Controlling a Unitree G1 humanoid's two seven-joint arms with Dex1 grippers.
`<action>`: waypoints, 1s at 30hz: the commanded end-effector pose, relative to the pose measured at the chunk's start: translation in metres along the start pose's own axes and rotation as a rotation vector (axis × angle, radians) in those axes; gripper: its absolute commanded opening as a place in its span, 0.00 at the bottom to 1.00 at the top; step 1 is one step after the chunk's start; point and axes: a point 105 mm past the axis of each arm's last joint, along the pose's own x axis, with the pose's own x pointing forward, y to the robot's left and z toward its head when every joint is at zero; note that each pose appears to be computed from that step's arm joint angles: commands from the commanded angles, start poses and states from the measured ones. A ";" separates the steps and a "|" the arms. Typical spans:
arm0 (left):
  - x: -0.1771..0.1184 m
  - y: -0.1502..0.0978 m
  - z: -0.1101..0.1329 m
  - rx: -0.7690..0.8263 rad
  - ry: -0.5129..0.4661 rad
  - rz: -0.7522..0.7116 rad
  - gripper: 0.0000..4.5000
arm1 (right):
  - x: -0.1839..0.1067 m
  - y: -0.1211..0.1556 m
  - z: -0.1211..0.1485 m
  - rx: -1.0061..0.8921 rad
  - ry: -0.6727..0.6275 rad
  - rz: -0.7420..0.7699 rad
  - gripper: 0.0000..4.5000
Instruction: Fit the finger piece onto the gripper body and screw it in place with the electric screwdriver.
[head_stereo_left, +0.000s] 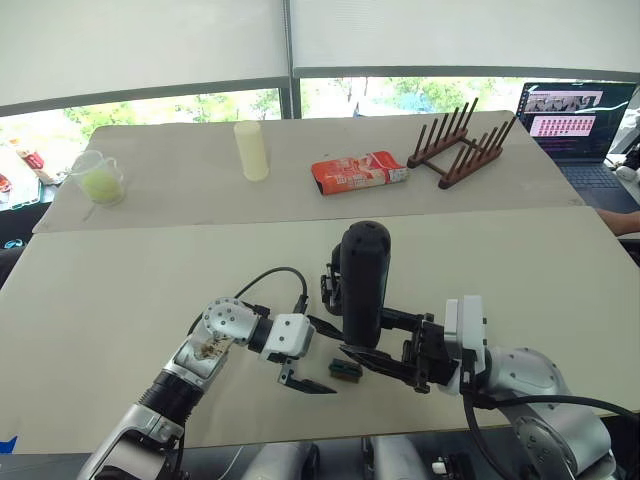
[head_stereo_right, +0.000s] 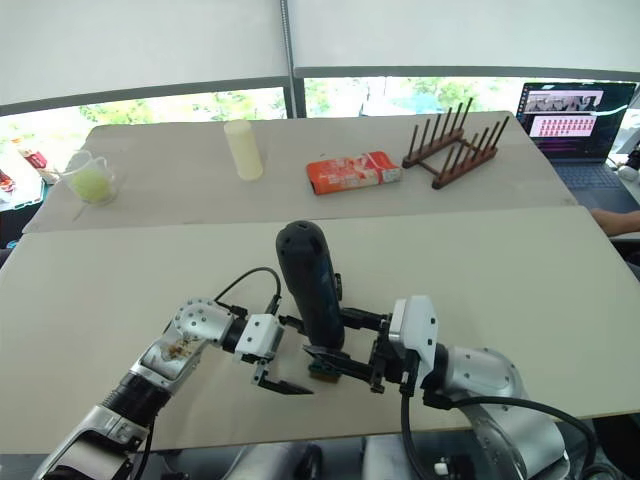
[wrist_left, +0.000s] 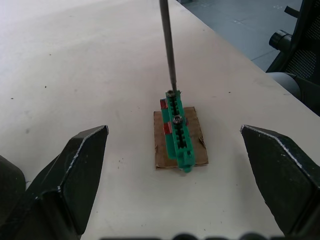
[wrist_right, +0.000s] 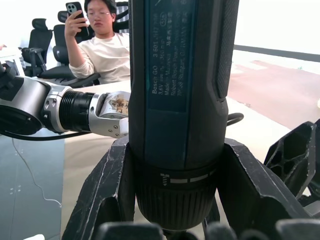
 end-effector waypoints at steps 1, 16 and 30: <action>-0.001 0.003 0.005 0.021 -0.011 0.007 1.00 | 0.002 0.003 0.015 -0.059 -0.053 0.022 0.42; -0.001 0.004 0.006 0.026 -0.012 0.008 1.00 | 0.001 0.006 0.016 -0.051 -0.045 0.031 0.42; 0.000 0.005 0.006 0.029 -0.013 0.008 1.00 | 0.002 0.010 0.015 -0.049 -0.052 0.041 0.42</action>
